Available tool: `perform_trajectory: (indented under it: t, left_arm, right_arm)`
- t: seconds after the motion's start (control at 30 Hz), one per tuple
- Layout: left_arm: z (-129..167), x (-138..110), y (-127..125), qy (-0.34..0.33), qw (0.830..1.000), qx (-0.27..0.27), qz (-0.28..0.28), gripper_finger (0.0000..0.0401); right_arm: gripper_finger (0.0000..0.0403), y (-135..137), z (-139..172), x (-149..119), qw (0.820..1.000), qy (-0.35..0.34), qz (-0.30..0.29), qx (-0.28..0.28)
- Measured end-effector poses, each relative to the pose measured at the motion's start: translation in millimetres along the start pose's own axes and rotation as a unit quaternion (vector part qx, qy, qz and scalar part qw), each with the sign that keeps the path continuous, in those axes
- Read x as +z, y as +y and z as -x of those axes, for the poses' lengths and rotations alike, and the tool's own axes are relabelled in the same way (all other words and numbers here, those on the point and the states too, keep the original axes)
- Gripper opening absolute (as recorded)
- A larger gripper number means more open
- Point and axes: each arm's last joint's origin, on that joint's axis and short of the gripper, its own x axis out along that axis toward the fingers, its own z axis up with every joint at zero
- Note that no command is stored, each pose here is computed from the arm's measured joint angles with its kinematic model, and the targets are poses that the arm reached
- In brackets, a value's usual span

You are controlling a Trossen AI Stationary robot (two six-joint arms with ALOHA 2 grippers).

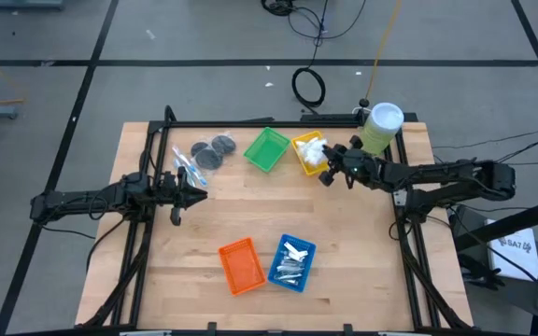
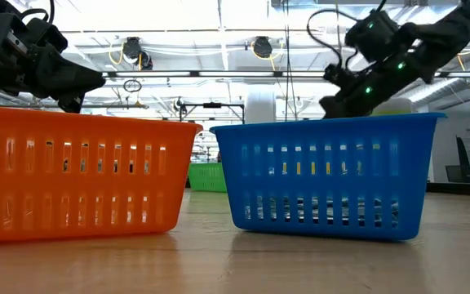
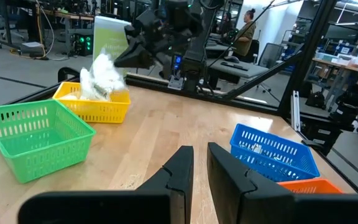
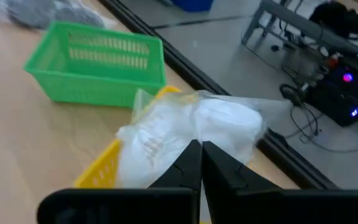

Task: Pick & Place Travel size toiletries
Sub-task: Put the white cotton pack into the yellow bin

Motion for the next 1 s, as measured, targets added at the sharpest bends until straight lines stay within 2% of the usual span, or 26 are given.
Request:
perform_trajectory:
  t: [0.17, 0.43, 0.83, 1.0]
  left_arm:
    - [0, 0, 0, 0.000, 1.000, 0.000, 0.000, 0.0044]
    - [0, 0, 0, 0.000, 1.000, 0.000, 0.000, 0.0044]
    - [0, 0, 0, 0.000, 1.000, 0.000, 0.000, 0.0044]
    - [0, 0, 0, 0.000, 1.000, 0.000, 0.000, 0.0044]
  right_arm:
    - [0.0000, 5, -13, -10, 1.000, 0.023, 0.003, 0.021]
    - [0.0000, 11, -25, -22, 0.998, 0.048, 0.015, 0.021]
    - [0.0000, 12, -27, -25, 0.998, 0.057, 0.019, 0.020]
    - [0.0030, 11, -25, -22, 0.998, 0.049, 0.017, 0.020]
